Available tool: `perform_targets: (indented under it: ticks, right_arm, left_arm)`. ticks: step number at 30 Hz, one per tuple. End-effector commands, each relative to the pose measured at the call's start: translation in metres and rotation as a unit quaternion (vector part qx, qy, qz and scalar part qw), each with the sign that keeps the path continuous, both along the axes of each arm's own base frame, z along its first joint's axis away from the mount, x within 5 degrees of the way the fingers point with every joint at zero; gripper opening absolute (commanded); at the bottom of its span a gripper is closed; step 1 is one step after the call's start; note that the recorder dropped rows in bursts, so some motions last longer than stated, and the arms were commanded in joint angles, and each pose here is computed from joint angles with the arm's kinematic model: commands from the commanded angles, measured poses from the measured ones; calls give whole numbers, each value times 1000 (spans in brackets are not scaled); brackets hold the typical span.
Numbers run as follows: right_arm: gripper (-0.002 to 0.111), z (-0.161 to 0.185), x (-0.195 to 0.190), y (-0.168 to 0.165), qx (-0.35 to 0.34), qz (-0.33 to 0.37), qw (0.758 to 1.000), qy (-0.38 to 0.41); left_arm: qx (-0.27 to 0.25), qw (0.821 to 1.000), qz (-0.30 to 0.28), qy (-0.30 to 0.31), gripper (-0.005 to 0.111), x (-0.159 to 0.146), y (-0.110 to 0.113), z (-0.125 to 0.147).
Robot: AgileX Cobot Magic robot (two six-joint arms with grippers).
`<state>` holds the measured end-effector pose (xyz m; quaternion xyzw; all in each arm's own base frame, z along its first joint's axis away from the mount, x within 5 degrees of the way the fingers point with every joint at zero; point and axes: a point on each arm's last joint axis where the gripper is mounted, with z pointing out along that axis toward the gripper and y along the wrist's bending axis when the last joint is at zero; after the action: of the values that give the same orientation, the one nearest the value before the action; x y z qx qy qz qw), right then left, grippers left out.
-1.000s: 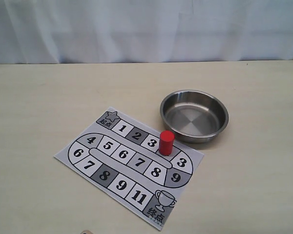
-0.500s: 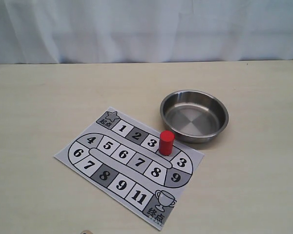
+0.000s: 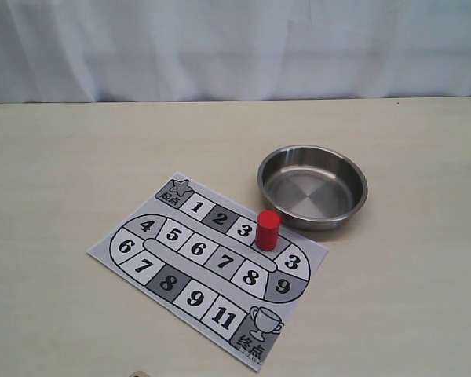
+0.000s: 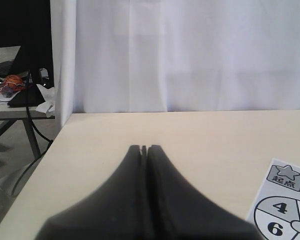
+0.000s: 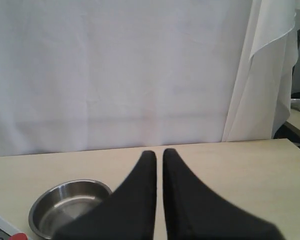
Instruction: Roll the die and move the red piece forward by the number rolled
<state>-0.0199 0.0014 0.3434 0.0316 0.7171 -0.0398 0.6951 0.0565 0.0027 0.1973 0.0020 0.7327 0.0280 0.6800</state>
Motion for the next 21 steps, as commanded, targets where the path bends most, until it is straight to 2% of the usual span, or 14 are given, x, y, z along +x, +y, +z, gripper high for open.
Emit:
perform_targets:
  ticks: [1, 12, 21]
  right_arm:
    - [4, -14, 15, -2, -8, 2, 1000, -6]
    - [4, -74, 61, -5, -17, 10, 995, -94]
    - [4, -130, 76, -6, -23, 11, 998, -54]
  left_arm:
    - [-2, 1000, -1, -9, 0, 0, 0, 3]
    - [-2, 1000, -1, -9, 0, 0, 0, 3]
    - [-2, 1000, -1, -9, 0, 0, 0, 3]
